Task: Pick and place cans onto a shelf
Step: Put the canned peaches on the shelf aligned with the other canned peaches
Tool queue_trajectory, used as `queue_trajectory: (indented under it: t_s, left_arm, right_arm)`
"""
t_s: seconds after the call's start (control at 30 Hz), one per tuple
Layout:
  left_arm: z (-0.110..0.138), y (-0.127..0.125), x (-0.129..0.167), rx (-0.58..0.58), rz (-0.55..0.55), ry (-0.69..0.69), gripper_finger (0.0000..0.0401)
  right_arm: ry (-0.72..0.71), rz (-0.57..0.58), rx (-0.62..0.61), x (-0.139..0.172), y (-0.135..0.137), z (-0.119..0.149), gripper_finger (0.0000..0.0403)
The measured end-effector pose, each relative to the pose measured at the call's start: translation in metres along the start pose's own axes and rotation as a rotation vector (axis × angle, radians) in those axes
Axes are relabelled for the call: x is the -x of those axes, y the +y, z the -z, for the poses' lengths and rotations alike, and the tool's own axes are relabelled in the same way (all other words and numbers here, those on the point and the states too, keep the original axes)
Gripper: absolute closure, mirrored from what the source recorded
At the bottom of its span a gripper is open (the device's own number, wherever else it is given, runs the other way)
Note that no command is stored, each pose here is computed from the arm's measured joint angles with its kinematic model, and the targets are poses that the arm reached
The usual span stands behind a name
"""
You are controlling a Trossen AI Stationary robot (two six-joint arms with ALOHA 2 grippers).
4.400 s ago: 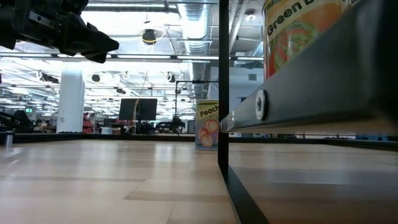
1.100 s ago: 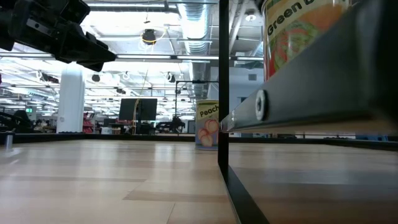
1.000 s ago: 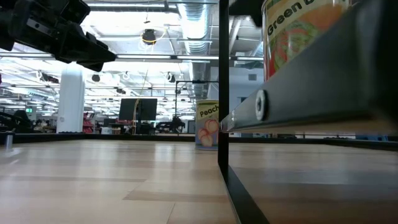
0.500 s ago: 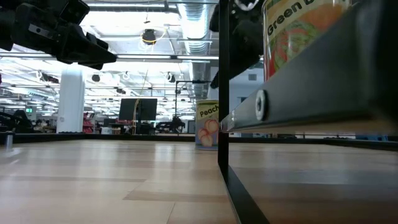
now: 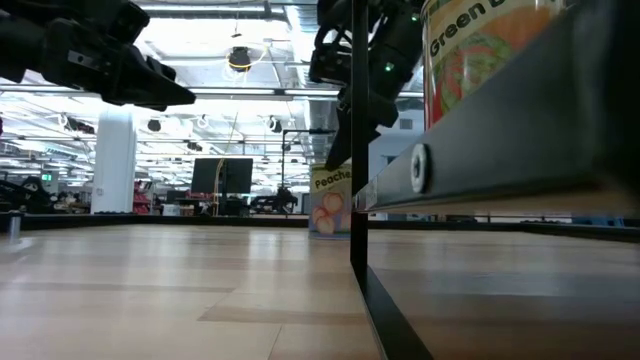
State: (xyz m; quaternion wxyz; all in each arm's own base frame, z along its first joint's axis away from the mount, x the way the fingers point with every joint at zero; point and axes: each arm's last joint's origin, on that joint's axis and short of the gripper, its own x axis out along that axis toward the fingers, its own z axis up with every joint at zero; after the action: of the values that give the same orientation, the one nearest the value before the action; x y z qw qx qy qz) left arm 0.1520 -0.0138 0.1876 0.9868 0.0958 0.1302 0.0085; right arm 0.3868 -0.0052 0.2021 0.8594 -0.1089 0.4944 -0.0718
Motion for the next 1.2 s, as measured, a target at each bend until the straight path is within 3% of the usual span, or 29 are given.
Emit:
queue_trajectory:
  t_s: [0.23, 0.57, 0.83, 1.2]
  left_arm:
    - [0.0, 0.002, 0.0, 0.003, -0.012, 0.003, 0.04]
    - [0.0, 0.002, 0.0, -0.04, -0.012, 0.003, 0.04]
    - [-0.005, 0.003, 0.0, -0.06, -0.013, -0.052, 0.04]
    - [-0.005, 0.003, 0.0, -0.073, -0.013, -0.051, 0.04]
  right_arm:
    - [0.022, 0.007, 0.002, 0.007, -0.002, -0.001, 0.0389]
    - [0.145, 0.016, -0.043, 0.031, -0.004, -0.011, 0.0397]
    - [0.121, 0.012, -0.119, 0.108, 0.016, -0.014, 0.0398]
    - [-0.027, -0.08, -0.33, 0.24, 0.069, 0.034, 0.04]
